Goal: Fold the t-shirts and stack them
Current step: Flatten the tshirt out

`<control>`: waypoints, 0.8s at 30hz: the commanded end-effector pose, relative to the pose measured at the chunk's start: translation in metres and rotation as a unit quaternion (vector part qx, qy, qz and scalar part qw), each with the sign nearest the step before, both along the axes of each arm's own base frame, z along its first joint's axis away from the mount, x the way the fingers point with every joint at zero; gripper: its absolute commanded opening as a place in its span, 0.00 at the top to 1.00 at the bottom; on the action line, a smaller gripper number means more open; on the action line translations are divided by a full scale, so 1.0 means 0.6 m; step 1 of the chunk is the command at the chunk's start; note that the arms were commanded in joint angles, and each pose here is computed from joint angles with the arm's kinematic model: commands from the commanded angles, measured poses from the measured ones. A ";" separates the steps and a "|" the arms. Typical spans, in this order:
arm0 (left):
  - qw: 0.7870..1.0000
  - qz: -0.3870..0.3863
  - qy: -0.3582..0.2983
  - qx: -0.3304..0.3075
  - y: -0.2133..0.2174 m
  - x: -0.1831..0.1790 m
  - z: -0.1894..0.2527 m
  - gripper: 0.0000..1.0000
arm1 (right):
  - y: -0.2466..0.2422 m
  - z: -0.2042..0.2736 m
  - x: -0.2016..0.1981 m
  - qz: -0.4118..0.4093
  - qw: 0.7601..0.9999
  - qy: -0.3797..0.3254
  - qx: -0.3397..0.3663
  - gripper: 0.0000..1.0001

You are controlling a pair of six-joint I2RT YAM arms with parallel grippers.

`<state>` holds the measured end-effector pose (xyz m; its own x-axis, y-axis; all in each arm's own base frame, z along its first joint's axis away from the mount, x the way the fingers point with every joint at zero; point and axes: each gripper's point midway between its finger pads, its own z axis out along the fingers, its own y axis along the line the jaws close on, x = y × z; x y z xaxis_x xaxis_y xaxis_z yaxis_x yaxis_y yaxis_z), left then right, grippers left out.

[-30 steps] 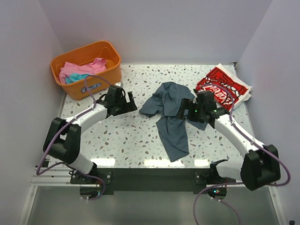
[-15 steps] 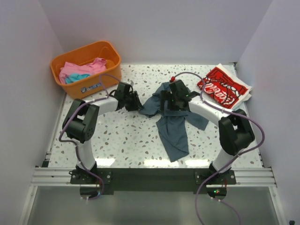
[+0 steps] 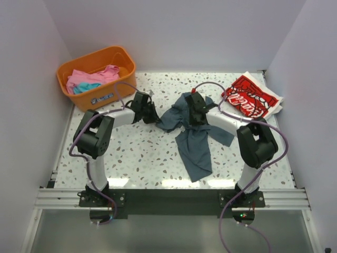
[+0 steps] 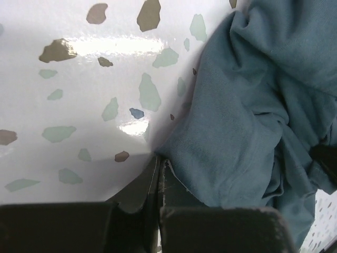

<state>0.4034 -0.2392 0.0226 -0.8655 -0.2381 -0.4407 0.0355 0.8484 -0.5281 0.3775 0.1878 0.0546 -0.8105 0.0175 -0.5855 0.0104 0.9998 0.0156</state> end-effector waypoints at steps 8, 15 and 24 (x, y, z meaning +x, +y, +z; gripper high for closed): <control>0.986 0.067 -0.127 0.082 0.071 0.042 0.163 1.00 | -0.067 0.154 -0.014 -0.037 0.994 -0.098 -0.035 1.00; 0.951 0.164 -0.232 0.122 0.159 0.022 0.371 1.00 | -0.131 0.338 -0.065 -0.041 0.978 -0.200 -0.039 1.00; 0.881 0.195 -0.431 0.004 0.219 -0.130 0.734 1.00 | -0.097 0.634 -0.198 0.111 0.916 -0.356 0.144 1.00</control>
